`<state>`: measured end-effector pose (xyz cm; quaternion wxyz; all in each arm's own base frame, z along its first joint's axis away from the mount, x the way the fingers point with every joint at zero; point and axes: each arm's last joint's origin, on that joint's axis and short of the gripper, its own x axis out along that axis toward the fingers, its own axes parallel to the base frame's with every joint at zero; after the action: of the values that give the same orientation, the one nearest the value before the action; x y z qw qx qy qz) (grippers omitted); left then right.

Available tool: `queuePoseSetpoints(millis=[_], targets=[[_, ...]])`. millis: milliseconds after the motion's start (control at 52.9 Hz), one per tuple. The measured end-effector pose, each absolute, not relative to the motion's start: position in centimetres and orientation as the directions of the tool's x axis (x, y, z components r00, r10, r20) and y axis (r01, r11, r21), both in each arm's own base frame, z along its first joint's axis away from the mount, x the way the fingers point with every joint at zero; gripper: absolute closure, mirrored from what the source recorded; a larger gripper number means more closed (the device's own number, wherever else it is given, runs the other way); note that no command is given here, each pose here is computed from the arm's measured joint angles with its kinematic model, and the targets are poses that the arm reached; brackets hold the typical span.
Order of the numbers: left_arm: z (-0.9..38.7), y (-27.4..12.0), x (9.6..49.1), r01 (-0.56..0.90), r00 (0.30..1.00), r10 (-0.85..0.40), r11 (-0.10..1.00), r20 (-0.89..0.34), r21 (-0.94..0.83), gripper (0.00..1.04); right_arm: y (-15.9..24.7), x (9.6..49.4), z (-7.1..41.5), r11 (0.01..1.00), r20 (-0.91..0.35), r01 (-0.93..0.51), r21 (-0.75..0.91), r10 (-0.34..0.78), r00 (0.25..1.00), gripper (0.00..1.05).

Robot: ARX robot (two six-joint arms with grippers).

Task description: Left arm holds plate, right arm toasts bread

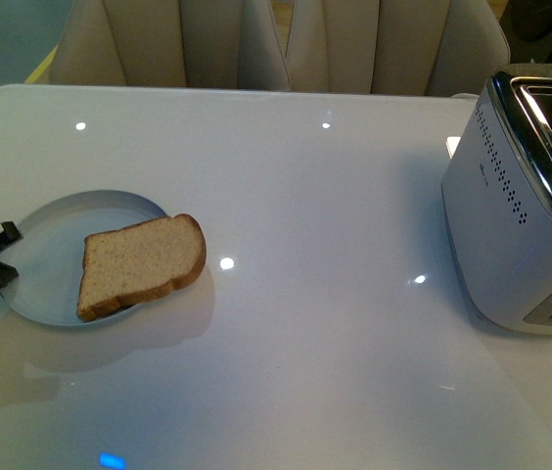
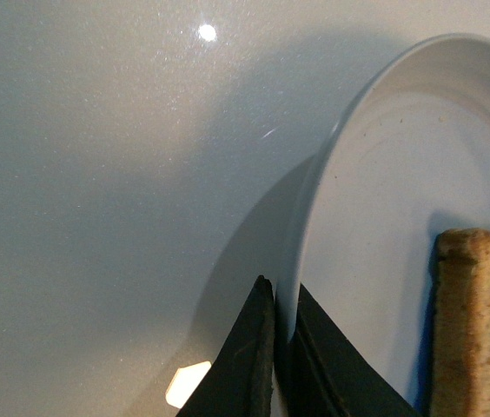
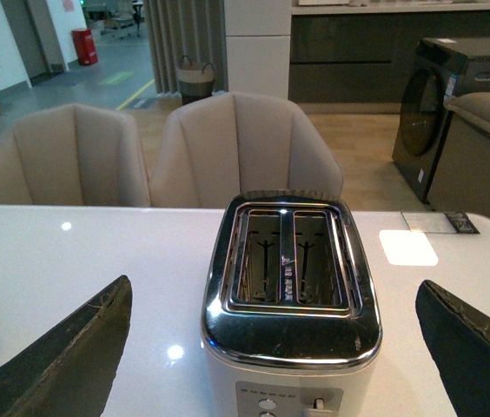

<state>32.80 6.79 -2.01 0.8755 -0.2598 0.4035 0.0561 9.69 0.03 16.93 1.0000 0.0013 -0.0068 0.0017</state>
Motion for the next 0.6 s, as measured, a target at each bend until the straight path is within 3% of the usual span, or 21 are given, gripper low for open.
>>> queuePoseSetpoints(millis=[302,605], targets=[[5.0,5.6,31.4,-0.28,0.735,-0.191,0.789,-0.65,-0.548,1.02,0.0,9.7,16.9,1.0,0.014,-0.003,0.002,0.003,1.0,0.09],[11.9,-2.6,31.4,-0.138,0.725,-0.335,0.785,-0.601,-0.604,1.02,0.0,9.7,16.9,1.0,0.014,-0.003,0.002,0.003,1.0,0.09]])
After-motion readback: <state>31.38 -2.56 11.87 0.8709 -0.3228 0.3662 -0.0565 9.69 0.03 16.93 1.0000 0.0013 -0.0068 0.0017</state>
